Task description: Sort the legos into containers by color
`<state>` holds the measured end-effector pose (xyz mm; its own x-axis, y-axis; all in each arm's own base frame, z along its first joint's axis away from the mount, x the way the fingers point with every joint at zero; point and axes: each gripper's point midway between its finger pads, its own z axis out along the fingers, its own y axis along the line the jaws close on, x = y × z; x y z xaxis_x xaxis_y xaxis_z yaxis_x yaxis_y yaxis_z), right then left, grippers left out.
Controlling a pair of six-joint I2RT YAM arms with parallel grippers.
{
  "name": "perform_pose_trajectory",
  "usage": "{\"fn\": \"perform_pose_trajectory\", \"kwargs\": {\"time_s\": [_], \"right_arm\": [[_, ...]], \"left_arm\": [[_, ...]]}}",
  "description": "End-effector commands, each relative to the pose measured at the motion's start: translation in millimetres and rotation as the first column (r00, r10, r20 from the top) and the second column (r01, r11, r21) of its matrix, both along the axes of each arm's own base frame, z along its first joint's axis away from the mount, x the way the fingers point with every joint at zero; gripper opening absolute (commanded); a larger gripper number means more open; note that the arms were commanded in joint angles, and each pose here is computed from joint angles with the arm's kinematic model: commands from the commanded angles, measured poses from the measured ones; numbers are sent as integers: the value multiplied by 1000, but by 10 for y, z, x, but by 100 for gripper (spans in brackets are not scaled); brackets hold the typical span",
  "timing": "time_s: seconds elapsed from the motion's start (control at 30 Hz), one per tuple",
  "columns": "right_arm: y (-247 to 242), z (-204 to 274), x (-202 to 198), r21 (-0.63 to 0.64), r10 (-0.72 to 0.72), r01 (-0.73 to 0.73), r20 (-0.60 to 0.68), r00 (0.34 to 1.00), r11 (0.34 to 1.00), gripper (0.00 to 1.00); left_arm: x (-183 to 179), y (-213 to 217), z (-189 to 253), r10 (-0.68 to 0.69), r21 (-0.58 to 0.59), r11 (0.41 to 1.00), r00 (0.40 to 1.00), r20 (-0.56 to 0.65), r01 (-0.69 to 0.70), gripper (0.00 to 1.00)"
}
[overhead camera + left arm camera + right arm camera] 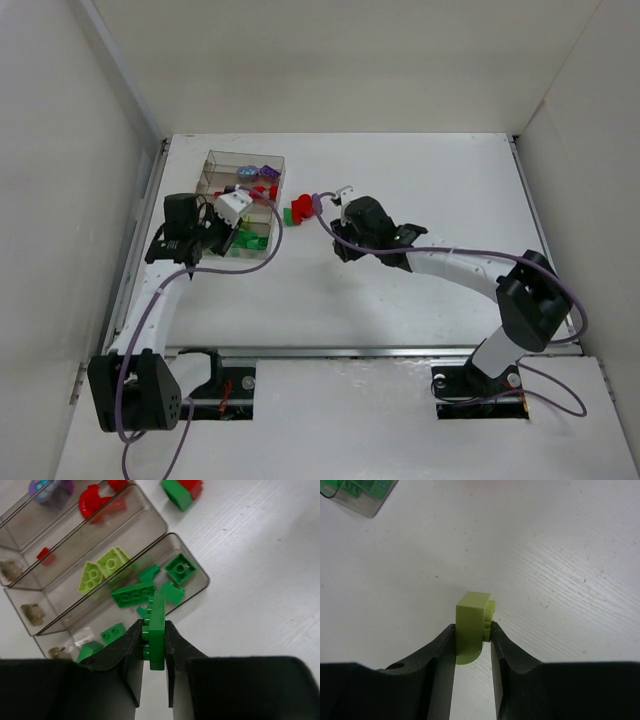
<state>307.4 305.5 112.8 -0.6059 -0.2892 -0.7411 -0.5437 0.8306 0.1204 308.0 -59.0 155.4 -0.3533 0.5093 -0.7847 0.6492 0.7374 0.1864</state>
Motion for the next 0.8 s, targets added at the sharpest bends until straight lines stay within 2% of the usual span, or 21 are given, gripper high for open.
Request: {"fn": "perform_pose_trajectory", "kwargs": {"time_s": [0.0,0.03,0.17,0.27,0.33,0.37,0.5,0.6,0.67,0.7,0.73,0.77], "right_arm": [[39,265,86,68,-31,26,73,997,997,0],[37,310,84,76,-32,26,80,996,997,0],[41,399,70,89,-20,12,96,995,996,0],[37,445,67,97,-21,11,103,994,995,0],[16,488,46,104,-22,10,111,994,994,0],[16,489,46,104,-22,10,111,994,994,0],[5,610,35,125,-24,8,130,991,992,0],[20,778,27,156,-21,-3,154,988,988,0],[49,973,12,188,-1,-35,190,982,982,0],[58,1023,-16,187,26,-66,206,978,980,0],[121,1099,-80,197,90,-136,227,970,971,0],[161,1198,-111,198,138,-195,269,953,961,0]], "left_arm": [[265,199,80,76,-5,997,993,93,-76,0],[307,242,9,88,-4,996,993,76,-88,0],[429,445,-89,147,-15,989,988,53,-147,10],[408,467,-214,122,7,992,992,11,-122,24],[391,445,-204,87,20,996,996,13,-87,39],[341,430,-244,67,27,997,998,-6,-67,56],[311,378,-95,24,27,999,999,36,-25,76],[310,253,179,-54,6,999,993,108,54,76],[297,157,497,-146,30,989,970,194,143,74],[167,10,528,-225,-11,973,958,175,231,72],[85,-63,616,-279,-12,958,942,187,286,72],[38,-217,814,-407,63,912,879,249,405,72]]}}
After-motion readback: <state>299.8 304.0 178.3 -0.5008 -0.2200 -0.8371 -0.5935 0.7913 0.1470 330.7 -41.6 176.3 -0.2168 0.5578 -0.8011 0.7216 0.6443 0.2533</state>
